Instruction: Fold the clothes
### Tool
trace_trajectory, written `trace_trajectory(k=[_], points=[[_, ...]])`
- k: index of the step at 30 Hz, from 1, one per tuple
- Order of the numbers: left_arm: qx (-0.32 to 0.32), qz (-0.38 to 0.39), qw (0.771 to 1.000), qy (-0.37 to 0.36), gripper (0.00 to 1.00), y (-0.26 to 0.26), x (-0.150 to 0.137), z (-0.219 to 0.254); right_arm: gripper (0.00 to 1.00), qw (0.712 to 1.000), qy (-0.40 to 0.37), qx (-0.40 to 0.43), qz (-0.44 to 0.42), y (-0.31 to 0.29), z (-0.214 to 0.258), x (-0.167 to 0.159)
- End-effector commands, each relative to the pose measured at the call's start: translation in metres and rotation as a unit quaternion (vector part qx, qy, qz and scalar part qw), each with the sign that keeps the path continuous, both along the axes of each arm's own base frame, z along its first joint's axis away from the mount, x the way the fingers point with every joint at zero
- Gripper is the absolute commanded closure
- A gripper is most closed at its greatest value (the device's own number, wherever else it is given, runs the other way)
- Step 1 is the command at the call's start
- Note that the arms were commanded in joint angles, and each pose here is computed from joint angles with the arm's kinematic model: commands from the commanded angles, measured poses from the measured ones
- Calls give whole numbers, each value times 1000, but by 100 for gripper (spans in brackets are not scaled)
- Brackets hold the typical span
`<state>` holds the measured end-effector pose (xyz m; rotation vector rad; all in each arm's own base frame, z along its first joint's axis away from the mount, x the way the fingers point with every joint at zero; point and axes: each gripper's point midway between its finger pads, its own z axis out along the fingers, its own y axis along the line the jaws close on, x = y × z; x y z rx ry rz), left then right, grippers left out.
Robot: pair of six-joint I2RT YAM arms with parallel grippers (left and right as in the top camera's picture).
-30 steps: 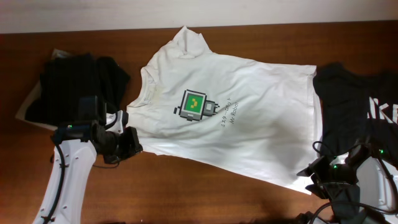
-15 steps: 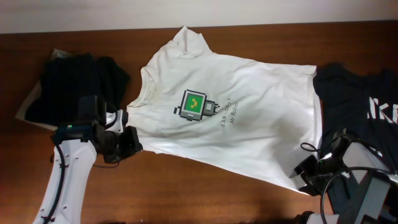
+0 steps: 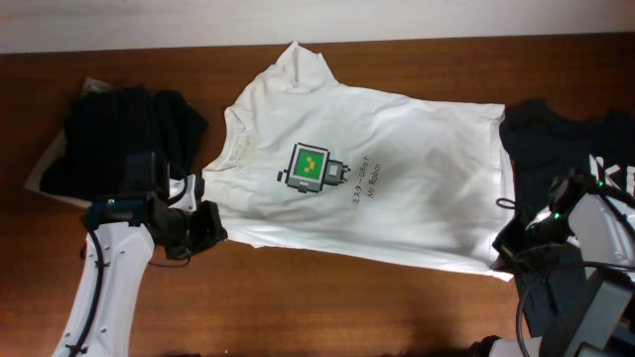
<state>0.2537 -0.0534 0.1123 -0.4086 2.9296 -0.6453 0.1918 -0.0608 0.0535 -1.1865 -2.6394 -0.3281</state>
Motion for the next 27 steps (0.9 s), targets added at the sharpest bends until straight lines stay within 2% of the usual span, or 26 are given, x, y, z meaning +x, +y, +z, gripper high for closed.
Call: trace_trajectory(k=[1,4,7,12,16,19,24,27], points=[[-8,-46,997,-66,100,-5,16,27,96,998,-59,14,20,1,20,27],[11,-74,989,-127,100,-2,38,58,96,994,-110,0,19,-10,44,56],[28,-77,987,-136,100,3,44,57,96,988,-150,-23,16,-21,59,78],[47,-116,969,-214,100,-1,87,57,96,979,-196,-49,-10,-36,58,107],[45,-160,969,-184,100,-25,101,19,96,974,-220,-60,-8,-44,55,123],[89,-163,971,-150,100,-18,108,-13,96,966,-251,-64,-6,-50,49,144],[107,-173,955,-217,99,-19,148,-17,96,957,-288,-40,-4,-44,35,177],[115,-173,949,-236,98,-18,158,-16,93,955,-295,-37,18,-32,24,192]])
